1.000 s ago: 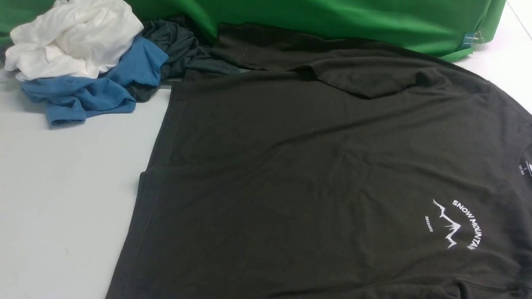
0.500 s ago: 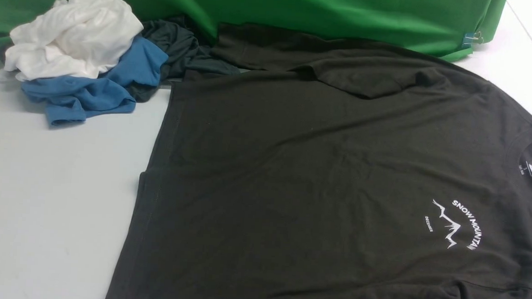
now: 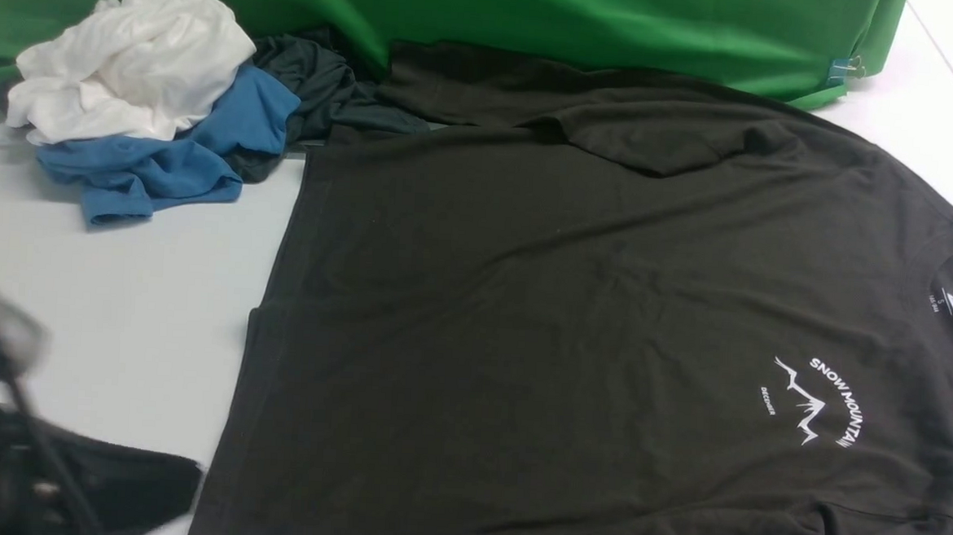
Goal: Fold a long-sleeved shirt on a white desktop.
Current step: 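Grasp the left edge of the dark T-shirt lying flat on the table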
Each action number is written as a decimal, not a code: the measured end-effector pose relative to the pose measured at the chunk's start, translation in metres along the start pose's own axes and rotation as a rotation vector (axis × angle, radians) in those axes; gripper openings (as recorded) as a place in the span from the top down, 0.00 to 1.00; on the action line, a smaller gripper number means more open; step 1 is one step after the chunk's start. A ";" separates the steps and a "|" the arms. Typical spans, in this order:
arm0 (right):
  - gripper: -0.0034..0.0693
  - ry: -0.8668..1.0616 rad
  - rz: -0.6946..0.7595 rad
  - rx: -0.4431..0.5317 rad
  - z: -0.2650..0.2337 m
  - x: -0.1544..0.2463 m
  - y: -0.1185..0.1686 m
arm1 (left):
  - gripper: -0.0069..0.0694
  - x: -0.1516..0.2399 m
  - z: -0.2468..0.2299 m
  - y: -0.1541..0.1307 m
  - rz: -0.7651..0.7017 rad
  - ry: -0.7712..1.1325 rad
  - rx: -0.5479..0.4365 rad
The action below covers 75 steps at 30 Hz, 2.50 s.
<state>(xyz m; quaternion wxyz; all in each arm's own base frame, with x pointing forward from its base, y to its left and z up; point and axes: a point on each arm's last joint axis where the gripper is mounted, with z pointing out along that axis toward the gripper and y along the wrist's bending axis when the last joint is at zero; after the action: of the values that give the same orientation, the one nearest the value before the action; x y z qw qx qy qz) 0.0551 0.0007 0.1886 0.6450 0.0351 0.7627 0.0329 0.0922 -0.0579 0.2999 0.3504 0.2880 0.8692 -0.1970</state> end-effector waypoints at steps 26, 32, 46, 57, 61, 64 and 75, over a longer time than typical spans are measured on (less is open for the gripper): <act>0.62 -0.345 0.394 -0.077 -0.006 -0.031 0.001 | 0.60 0.029 0.115 -0.050 0.596 0.642 0.341; 0.67 -0.207 0.496 -0.173 -0.012 -0.052 0.010 | 0.37 0.053 0.126 -0.041 0.654 0.673 0.317; 0.68 0.219 0.013 -0.602 -0.005 -0.153 0.072 | 0.32 0.064 0.127 -0.034 0.753 0.696 0.305; 0.64 0.350 -0.084 -0.637 0.020 -0.140 0.096 | 0.46 0.080 0.130 -0.028 0.766 0.702 0.286; 0.63 0.357 -0.103 -0.640 0.019 -0.143 0.096 | 0.51 0.079 0.131 -0.025 0.779 0.700 0.248; 0.63 0.373 -0.144 -0.646 0.016 -0.147 0.095 | 0.64 0.078 0.131 -0.022 0.786 0.710 0.205; 0.62 0.506 -0.295 -0.615 0.004 -0.156 0.085 | 0.86 0.044 0.122 -0.028 0.737 0.760 0.190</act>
<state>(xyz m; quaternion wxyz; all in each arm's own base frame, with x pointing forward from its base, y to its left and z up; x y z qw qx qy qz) 0.0856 0.0709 0.3494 0.4156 -0.2777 0.8484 0.1740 0.1089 -0.1299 0.1899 0.0294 0.6555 0.7543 -0.0209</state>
